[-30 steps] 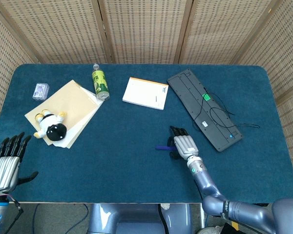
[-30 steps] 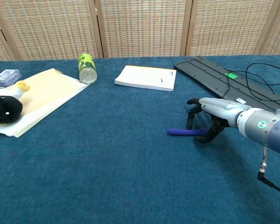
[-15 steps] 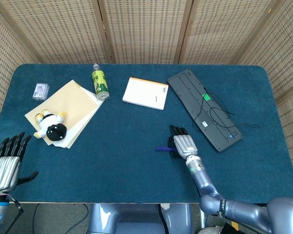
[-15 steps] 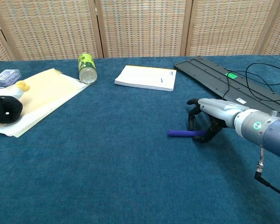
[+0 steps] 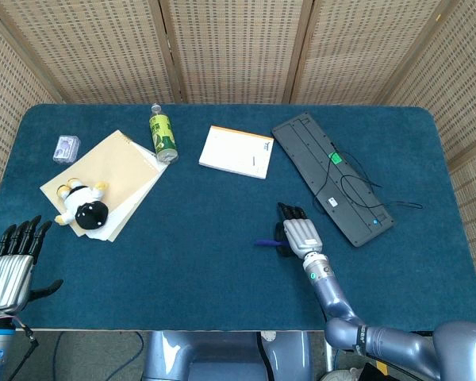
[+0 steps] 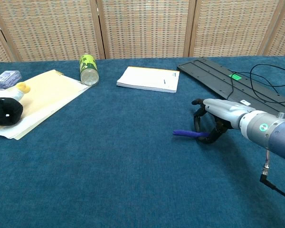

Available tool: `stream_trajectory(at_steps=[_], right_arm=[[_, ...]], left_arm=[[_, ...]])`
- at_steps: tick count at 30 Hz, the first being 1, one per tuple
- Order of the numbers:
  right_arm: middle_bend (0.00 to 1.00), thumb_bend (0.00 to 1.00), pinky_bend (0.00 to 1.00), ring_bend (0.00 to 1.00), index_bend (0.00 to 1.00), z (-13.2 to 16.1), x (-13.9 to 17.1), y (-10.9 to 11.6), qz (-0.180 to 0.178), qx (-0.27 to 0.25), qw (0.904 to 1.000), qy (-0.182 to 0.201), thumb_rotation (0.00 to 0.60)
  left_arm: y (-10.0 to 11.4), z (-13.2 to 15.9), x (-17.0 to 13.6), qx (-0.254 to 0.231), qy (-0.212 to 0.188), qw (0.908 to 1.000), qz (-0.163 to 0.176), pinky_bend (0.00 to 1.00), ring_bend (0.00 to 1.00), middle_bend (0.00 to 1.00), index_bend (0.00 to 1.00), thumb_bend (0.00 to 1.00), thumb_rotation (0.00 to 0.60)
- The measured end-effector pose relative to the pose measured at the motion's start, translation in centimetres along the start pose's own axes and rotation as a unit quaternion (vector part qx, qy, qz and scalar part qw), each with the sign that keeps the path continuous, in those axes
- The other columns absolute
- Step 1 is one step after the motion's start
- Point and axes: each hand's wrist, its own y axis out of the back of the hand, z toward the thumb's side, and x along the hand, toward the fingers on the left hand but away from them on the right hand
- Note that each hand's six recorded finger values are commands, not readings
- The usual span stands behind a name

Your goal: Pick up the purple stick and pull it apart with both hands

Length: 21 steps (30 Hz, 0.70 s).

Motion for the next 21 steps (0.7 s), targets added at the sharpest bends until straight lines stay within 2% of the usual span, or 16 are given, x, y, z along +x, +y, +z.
stream_trajectory(at_steps=[5, 10, 14, 21], right_arm=[[0.10, 0.56, 0.00, 0.00, 0.68, 1.0, 0.3, 0.5, 0.005, -0.033, 0.9994, 0.010, 0.600], [0.10, 0.57, 0.00, 0.00, 0.68, 3.6, 0.2, 2.0, 0.014, -0.084, 0.9959, 0.029, 0.600], [0.10, 0.58, 0.00, 0.00, 0.68, 5.3, -0.1, 3.0, 0.026, -0.116, 0.9924, 0.033, 0.600], [0.10, 0.59, 0.00, 0.00, 0.68, 8.2, -0.9, 4.5, 0.045, -0.168, 0.9843, 0.032, 0.600]], left_arm=[[-0.1, 0.0, 0.1, -0.003, 0.001, 1.0000, -0.003, 0.00, 0.00, 0.00, 0.00, 0.00, 0.600], [0.3, 0.0, 1.5, -0.005, -0.016, 0.9999, -0.001, 0.00, 0.00, 0.00, 0.00, 0.00, 0.600], [1.1, 0.2, 3.5, 0.008, -0.047, 0.9988, -0.001, 0.00, 0.00, 0.00, 0.00, 0.00, 0.600], [2.7, 2.2, 6.4, 0.038, -0.121, 0.9919, 0.002, 0.00, 0.00, 0.00, 0.00, 0.00, 0.600]])
